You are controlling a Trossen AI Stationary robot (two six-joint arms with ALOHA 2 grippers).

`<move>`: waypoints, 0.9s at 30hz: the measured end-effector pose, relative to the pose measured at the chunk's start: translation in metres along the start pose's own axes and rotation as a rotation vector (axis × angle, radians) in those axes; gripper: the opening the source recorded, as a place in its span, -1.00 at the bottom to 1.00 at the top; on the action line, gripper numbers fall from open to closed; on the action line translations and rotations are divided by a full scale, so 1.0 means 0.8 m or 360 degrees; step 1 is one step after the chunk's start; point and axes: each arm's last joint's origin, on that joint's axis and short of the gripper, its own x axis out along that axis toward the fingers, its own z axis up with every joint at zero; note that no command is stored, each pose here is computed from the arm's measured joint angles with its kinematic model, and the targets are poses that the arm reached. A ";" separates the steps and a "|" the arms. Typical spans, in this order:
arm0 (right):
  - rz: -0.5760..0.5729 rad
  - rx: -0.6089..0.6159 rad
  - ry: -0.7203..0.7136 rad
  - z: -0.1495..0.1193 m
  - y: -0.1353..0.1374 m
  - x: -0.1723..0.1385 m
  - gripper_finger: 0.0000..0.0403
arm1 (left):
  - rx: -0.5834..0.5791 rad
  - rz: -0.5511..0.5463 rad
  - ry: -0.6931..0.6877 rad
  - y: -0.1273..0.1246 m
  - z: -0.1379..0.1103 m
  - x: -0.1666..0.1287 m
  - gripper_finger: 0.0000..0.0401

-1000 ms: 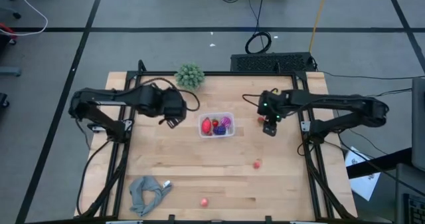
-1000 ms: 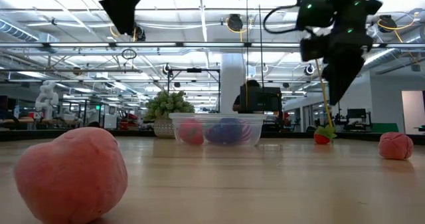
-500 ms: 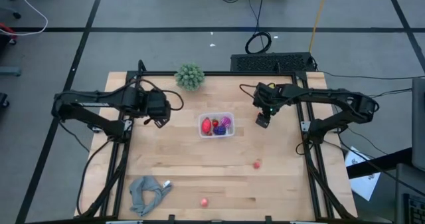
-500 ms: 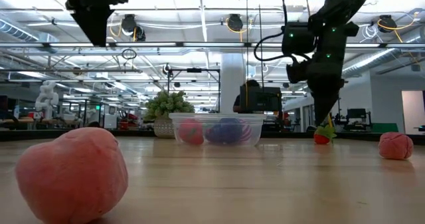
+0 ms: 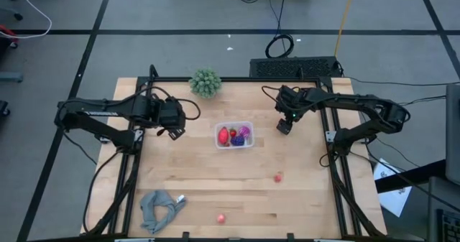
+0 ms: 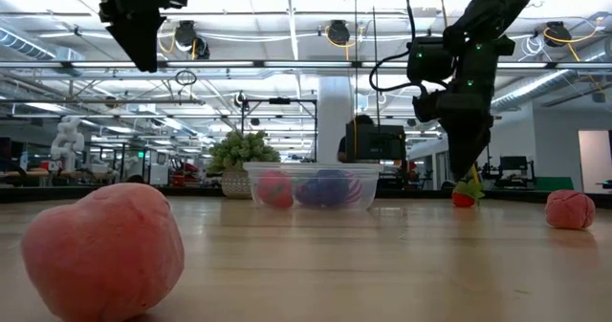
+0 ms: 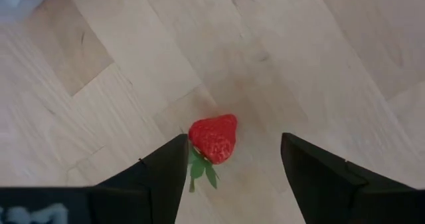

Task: Pick and placing Produce into tupperware
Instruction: Put the strawberry into the bin

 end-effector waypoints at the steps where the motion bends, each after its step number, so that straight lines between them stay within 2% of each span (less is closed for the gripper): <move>1: 0.0001 0.0002 0.0000 0.000 0.000 0.000 0.16 | 0.0000 -0.0002 -0.0002 0.000 0.000 0.000 0.28; 7: 0.0007 0.0039 0.0019 -0.002 0.002 0.002 0.19 | -0.0003 -0.0008 -0.0012 -0.001 0.001 0.000 0.28; 13: 0.0048 0.0048 0.0066 -0.018 0.003 0.020 0.19 | 0.0016 -0.0014 -0.0021 -0.001 0.002 0.000 0.28; 24: 0.0116 0.0041 -0.0045 -0.020 0.004 0.033 0.19 | 0.0016 -0.0032 -0.0047 -0.003 0.004 0.000 0.28; 27: 0.0186 0.0029 -0.0070 -0.017 0.006 0.034 0.19 | 0.0005 -0.0032 -0.0047 -0.003 0.004 0.000 0.28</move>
